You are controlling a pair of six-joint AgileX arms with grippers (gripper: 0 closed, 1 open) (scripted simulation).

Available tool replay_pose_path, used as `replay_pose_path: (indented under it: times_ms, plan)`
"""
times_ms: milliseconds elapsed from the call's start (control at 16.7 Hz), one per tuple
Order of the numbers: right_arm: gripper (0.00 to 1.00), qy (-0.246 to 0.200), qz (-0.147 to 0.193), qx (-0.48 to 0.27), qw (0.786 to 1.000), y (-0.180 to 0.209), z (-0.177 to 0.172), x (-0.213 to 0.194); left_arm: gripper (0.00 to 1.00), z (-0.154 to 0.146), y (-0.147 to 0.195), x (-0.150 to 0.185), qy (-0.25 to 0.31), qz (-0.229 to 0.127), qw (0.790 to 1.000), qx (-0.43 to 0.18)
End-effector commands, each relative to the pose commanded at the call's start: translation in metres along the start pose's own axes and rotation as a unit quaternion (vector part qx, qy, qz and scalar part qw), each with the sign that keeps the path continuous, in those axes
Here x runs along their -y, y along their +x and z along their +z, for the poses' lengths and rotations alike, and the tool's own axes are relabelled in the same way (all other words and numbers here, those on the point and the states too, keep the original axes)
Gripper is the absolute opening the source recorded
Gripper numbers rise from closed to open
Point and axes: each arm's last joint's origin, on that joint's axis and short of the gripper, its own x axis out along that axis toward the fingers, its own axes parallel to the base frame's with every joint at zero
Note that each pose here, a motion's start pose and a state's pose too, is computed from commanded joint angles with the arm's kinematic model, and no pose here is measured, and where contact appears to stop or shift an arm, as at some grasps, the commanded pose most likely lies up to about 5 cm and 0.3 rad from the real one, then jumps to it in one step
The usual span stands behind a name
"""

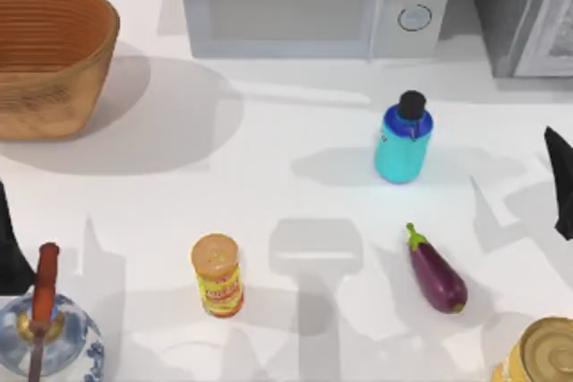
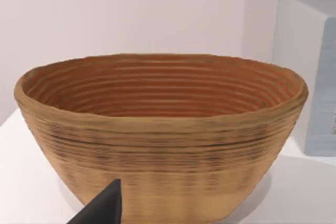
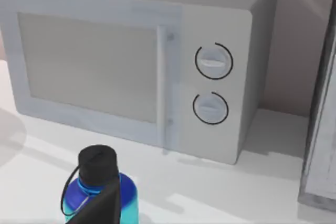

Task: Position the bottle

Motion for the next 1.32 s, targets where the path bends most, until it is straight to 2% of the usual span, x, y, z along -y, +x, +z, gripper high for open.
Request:
replay_pose_path:
  times_ms: [420, 780, 1080, 1320]
  plan:
    - [1.00, -0.004, 0.094, -0.007, 0.996, 0.059, -0.038, 0.007, 1.00, 0.000, 0.000, 0.000, 0.000, 0.000, 1.000, 0.000]
    - [1.00, -0.007, 0.155, -0.015, 0.988, 0.084, -0.089, 0.007, 1.00, 0.000, 0.000, 0.000, 0.000, 0.000, 1.000, 0.000]
    - [1.00, -0.009, 0.189, -0.015, 0.982, 0.090, -0.118, 0.003, 1.00, 0.000, 0.000, 0.000, 0.000, 0.000, 1.000, 0.000]
    - [1.00, -0.010, 0.195, -0.016, 0.981, 0.090, -0.123, 0.002, 1.00, 0.000, 0.000, 0.000, 0.000, 0.000, 1.000, 0.000]
